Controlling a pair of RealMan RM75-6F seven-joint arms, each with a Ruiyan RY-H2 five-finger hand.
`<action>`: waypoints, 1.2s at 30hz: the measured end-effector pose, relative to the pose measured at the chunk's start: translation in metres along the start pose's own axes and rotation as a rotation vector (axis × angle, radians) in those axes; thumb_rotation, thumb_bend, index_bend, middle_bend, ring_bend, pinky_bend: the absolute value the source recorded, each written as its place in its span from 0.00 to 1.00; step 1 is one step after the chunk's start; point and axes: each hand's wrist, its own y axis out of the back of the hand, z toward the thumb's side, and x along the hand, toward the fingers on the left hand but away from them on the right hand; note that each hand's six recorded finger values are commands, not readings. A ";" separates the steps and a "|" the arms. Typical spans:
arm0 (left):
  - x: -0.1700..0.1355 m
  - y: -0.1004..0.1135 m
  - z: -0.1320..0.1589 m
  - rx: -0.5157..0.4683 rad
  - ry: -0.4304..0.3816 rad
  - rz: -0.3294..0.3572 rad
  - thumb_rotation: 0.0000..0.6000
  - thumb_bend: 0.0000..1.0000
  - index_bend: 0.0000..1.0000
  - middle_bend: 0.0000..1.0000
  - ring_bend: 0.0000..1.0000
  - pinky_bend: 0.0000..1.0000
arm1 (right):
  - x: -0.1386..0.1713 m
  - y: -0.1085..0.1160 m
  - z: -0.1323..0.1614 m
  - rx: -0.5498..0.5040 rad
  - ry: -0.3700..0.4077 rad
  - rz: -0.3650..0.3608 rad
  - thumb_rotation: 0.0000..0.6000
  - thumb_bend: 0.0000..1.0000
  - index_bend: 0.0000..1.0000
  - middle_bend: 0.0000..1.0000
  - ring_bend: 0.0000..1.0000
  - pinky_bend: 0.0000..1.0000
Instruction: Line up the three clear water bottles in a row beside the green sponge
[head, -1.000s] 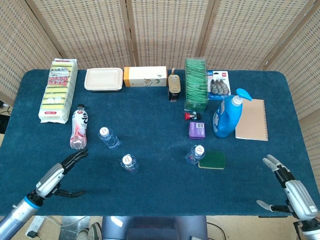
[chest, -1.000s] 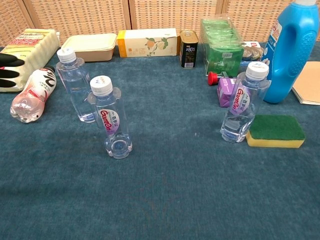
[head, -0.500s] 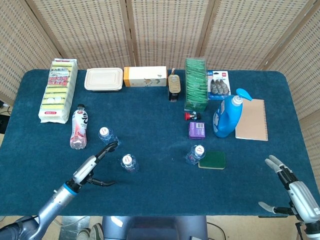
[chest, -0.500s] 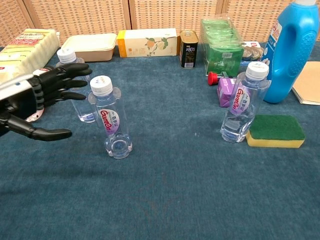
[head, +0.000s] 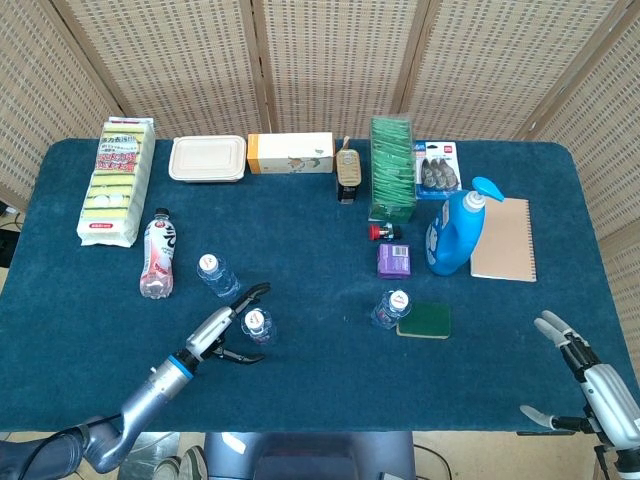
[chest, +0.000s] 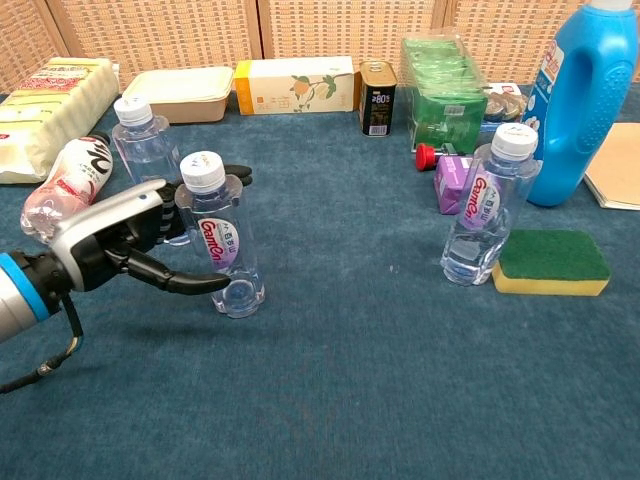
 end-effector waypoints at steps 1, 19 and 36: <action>0.002 -0.001 0.000 0.000 0.005 -0.004 1.00 0.28 0.00 0.00 0.00 0.13 | 0.000 0.001 0.000 -0.002 0.001 -0.001 1.00 0.00 0.00 0.00 0.00 0.07; 0.020 -0.003 0.010 0.058 -0.004 0.118 1.00 0.35 0.43 0.47 0.31 0.42 | -0.001 0.003 0.000 -0.010 0.010 -0.003 1.00 0.00 0.00 0.00 0.00 0.07; 0.093 -0.028 0.070 0.152 -0.130 0.101 1.00 0.26 0.43 0.47 0.31 0.42 | -0.002 0.000 0.000 -0.012 0.009 0.009 1.00 0.00 0.00 0.00 0.00 0.07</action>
